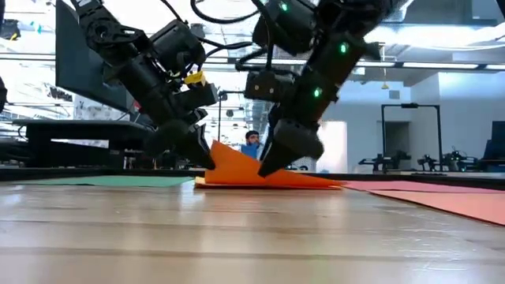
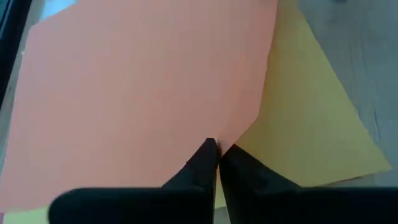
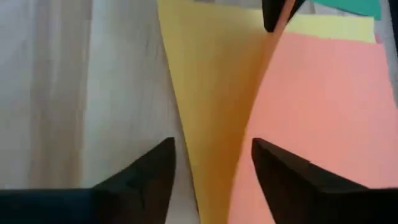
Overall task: Organize paper
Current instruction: Put the orange paper on the bottom left of the table
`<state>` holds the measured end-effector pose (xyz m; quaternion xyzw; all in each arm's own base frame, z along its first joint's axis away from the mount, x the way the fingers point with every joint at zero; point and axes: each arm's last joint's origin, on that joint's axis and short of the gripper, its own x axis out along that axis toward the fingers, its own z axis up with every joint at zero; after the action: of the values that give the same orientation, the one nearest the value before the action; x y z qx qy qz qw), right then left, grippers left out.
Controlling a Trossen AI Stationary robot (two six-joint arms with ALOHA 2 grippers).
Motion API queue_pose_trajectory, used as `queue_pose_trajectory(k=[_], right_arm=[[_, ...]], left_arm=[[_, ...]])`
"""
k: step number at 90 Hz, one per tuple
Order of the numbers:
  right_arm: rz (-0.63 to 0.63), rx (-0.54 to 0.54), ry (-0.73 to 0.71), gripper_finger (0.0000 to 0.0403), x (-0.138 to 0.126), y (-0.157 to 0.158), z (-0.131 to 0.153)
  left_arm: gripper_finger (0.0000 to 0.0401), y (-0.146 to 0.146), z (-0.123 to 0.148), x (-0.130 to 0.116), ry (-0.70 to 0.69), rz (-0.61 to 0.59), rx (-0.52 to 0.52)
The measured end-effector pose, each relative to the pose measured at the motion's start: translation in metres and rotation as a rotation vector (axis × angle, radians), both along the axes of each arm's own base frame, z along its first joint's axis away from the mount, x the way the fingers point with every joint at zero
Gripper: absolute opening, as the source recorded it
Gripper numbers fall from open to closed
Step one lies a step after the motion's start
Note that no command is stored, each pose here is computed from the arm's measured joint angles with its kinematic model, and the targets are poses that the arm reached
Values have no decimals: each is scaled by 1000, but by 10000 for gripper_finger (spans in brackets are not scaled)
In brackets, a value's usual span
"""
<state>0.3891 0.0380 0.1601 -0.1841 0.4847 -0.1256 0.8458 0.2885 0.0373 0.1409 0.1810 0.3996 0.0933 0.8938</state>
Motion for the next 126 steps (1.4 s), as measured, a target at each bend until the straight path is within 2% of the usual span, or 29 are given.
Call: queue_pose_trajectory(k=[14,40,61,78,104,126], right_arm=[[-29,22,-92,215,1,-4,32],[-98,52,-69,198,-17,-8,50],[-106,52,-61,183,-20,-9,52],[-88,48,-143,166,-13,-10,58],[-101,46,-153,149,-13,-15,60],[-97,70,-237,147,-21,-10,84]], left_arm=[[0,0,0,0,1,6,-6],[0,0,0,0,0,13,-13],[0,-3,3,-1,-11,6,-16],[0,-11,21,-7,-49,-13,-21],[0,-29,53,-23,-125,-48,-43],[0,-48,69,-31,-185,-95,-75]])
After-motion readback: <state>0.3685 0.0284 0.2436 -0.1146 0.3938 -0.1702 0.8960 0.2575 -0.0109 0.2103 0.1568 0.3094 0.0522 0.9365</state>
